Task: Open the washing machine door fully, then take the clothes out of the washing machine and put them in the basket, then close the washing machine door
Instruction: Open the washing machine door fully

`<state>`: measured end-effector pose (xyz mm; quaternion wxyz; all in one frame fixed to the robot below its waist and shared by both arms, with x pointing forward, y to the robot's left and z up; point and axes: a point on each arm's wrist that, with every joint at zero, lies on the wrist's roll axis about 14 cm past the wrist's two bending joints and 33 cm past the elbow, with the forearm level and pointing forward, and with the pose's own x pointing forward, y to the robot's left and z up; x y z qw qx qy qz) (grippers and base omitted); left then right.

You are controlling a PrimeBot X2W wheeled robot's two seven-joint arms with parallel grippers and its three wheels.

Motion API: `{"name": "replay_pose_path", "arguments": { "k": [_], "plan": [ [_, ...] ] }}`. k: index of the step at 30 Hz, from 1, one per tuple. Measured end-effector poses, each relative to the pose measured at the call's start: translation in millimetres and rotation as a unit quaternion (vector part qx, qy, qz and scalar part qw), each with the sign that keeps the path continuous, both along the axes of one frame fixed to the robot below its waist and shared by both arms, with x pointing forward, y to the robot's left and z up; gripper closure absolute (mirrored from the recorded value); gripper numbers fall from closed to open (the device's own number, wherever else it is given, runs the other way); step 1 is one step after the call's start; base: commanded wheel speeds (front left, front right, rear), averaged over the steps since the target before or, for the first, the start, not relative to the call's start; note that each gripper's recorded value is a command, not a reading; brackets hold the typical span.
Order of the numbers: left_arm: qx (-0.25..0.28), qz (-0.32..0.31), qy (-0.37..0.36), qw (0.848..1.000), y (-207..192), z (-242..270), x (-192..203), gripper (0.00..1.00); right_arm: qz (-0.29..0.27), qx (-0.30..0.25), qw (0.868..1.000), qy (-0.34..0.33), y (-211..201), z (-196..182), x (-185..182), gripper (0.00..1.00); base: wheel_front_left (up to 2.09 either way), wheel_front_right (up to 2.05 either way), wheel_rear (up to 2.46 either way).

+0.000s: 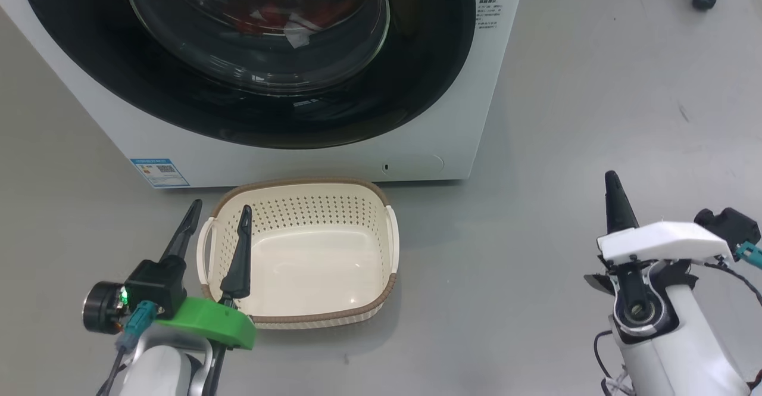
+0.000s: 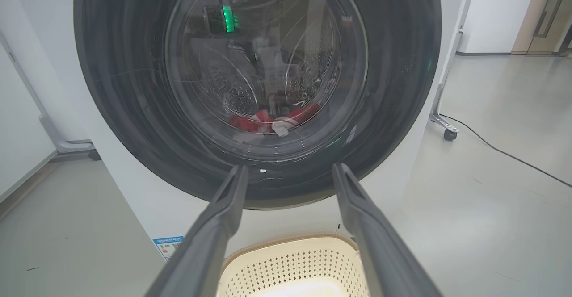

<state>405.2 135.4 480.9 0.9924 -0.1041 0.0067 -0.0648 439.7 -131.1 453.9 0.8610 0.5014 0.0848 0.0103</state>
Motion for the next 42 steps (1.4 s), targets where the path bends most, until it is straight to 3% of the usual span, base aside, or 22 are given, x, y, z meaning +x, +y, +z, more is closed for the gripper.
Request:
{"name": "replay_pose_path", "arguments": {
  "k": [7, 13, 29, 42],
  "plan": [
    [0.001, -0.002, -0.001, 1.000, 0, -3, 15, 0.00, 0.035, 0.096, 0.995, 0.000, 20, 15, 39, 1.00, 0.00, 0.00, 0.00],
    [0.000, -0.001, 0.001, 1.000, 3, -8, 28, 0.00, 0.062, 0.136, 0.989, -0.014, 33, 30, 73, 1.00, 0.00, 0.00, 0.00],
    [0.003, 0.000, 0.023, 1.000, 10, -31, 48, 0.00, 0.152, 0.155, 0.975, -0.039, 75, 58, 145, 1.00, 0.00, 0.00, 0.00],
    [0.009, 0.003, 0.033, 0.999, 16, -40, 54, 0.00, 0.219, 0.154, 0.962, -0.049, 104, 77, 182, 1.00, 0.00, 0.00, 0.00]
  ]
}}
